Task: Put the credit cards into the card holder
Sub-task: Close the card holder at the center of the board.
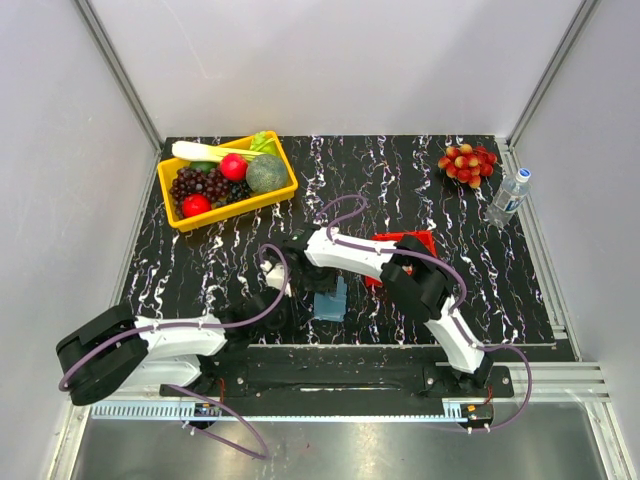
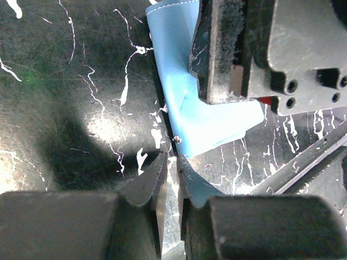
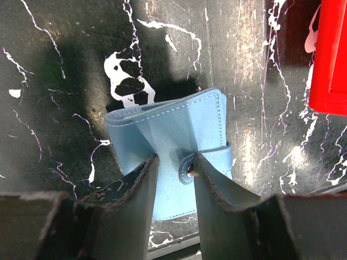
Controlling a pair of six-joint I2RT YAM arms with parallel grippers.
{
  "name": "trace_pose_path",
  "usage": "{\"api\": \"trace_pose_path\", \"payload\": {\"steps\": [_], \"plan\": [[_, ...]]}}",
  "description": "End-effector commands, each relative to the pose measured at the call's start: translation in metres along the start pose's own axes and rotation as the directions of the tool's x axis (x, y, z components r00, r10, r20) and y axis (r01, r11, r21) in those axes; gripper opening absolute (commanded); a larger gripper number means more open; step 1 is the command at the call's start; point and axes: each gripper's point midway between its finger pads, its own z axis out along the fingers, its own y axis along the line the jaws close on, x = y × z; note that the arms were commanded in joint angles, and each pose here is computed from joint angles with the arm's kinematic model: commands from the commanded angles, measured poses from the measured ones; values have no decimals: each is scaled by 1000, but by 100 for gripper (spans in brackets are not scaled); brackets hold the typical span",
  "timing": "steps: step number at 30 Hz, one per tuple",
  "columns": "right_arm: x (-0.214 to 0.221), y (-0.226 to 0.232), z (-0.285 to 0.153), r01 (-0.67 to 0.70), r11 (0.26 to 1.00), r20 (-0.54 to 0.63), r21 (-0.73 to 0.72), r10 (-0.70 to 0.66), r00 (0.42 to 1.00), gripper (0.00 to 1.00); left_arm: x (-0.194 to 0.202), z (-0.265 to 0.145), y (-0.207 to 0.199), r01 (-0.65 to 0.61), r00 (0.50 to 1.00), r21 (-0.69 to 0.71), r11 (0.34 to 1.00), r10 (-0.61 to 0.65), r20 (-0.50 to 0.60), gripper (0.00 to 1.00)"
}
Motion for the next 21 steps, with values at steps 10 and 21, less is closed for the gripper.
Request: {"api": "trace_pose_path", "payload": {"steps": [10, 21], "plan": [[82, -9, 174, -40, 999, -21, 25, 40, 999, 42, -62, -6, -39, -45, 980, 54, 998, 34, 195, 17], [-44, 7, -3, 138, 917, 415, -375, 33, 909, 69, -78, -16, -28, -41, 970, -55, 998, 53, 236, 27]]}}
